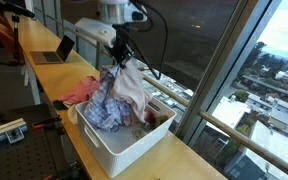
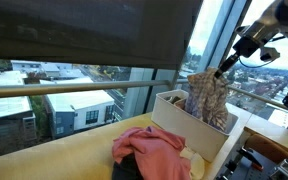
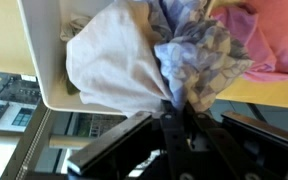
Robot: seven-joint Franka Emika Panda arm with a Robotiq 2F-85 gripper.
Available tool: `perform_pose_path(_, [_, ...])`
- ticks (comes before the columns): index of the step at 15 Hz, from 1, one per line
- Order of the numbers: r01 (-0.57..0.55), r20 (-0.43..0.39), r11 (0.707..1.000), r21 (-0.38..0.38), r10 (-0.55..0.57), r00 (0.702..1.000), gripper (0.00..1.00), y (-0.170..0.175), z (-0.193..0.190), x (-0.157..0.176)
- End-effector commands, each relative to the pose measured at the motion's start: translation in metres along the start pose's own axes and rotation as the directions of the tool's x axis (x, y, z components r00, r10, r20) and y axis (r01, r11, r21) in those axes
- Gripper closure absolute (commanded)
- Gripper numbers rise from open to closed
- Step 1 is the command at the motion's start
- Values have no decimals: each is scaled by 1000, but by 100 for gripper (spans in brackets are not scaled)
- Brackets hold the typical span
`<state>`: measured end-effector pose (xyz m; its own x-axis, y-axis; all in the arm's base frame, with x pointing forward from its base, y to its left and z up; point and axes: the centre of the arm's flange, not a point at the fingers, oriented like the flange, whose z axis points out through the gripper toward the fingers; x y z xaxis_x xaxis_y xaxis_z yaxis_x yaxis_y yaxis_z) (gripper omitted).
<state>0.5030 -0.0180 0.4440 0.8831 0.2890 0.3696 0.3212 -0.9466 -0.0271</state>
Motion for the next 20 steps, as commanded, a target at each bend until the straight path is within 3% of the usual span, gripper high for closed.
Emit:
perform_pose_path(1, [50, -74, 999, 18, -48, 996, 97, -38, -77, 32])
perform_pose_path(6, [147, -136, 989, 16, -144, 980, 97, -116, -122, 66])
perform_pose_path(12, [259, -136, 966, 5, -256, 957, 97, -205, -122, 93])
perform_pose_path(20, [397, -142, 917, 20, -391, 910, 97, -316, -123, 101])
